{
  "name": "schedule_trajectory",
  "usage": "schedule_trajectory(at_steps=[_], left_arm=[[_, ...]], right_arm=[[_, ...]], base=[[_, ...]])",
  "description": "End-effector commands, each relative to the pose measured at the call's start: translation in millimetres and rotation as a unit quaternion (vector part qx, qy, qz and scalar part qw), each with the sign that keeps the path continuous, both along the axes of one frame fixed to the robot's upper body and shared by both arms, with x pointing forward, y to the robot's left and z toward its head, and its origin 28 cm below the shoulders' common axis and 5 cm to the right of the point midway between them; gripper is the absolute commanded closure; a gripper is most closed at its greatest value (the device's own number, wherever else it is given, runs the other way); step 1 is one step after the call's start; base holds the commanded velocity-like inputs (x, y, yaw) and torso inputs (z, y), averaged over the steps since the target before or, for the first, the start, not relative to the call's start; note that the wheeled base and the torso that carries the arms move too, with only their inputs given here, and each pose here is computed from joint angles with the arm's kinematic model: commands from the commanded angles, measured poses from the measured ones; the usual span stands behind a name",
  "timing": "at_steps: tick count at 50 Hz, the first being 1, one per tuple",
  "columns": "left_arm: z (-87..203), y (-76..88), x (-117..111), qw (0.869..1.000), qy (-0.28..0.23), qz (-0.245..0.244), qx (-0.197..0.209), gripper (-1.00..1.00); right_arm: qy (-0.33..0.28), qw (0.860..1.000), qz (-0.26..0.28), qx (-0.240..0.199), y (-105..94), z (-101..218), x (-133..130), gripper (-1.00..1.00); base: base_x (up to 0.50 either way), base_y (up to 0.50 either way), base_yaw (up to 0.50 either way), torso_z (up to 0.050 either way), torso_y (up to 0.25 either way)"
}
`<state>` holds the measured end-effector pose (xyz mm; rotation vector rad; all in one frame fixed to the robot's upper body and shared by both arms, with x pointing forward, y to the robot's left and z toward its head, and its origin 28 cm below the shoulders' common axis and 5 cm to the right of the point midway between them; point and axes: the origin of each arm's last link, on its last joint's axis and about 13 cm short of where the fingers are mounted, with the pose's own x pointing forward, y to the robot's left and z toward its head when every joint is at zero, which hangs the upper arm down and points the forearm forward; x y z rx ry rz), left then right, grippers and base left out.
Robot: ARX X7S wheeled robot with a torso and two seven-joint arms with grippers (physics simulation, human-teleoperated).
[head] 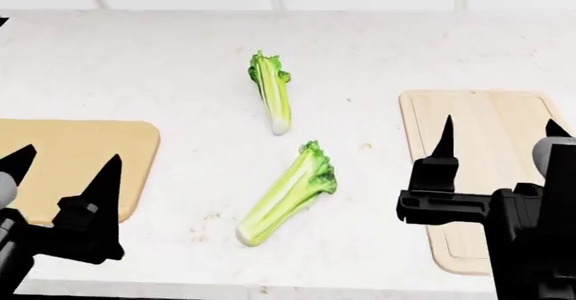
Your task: Place the celery and the celery on separate cutting boards.
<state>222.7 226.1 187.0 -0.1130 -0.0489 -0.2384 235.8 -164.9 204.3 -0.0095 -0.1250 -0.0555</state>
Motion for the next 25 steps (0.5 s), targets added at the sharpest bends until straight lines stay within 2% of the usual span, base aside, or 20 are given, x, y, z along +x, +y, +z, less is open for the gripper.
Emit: schedule_trajectory(at_steps=[1, 8, 13, 15, 20, 23, 25], left_arm=[[12.8, -3.0, -5.8, 0.999, 0.007, -0.036, 0.013, -1.0], [23.6, -7.2, -10.0, 0.999, -0.004, -0.046, 0.019, -1.0], [32.4, -17.4, -10.4, 0.996, 0.008, -0.09, -0.01, -1.0], [37.3, -21.7, -9.6, 0.995, 0.009, -0.098, -0.003, -1.0], [51.4, -45.1, -7.7, 0.979, 0.049, -0.19, -0.048, -1.0], [46.0, -57.0, -10.2, 0.975, 0.059, -0.212, -0.013, -1.0], [39.7, -63.5, -14.7, 0.969, 0.077, -0.235, -0.013, -1.0]], right_arm=[[0.013, 1.0, 0.014, -0.004, -5.6, 11.3, 2.3, -1.0], [0.02, 0.999, 0.024, -0.005, -3.3, 11.4, 2.5, -1.0], [0.024, 0.999, 0.023, -0.004, -3.7, 11.5, 3.0, -1.0], [0.026, 0.999, 0.024, -0.005, -3.4, 10.7, 3.3, -1.0], [0.037, 0.999, 0.023, -0.002, -2.9, 8.2, 5.6, -1.0], [0.039, 0.999, 0.019, -0.001, -3.8, 9.2, 6.3, -1.0], [0.041, 0.999, 0.013, -0.002, -4.7, 8.3, 7.4, -1.0]], base=[[0.5, 0.0, 0.0, 0.0, 0.0], [0.5, 0.0, 0.0, 0.0, 0.0], [0.5, 0.0, 0.0, 0.0, 0.0], [0.5, 0.0, 0.0, 0.0, 0.0], [0.22, 0.0, 0.0, 0.0, 0.003], [0.0, 0.0, 0.0, 0.0, 0.0], [0.0, 0.0, 0.0, 0.0, 0.0]])
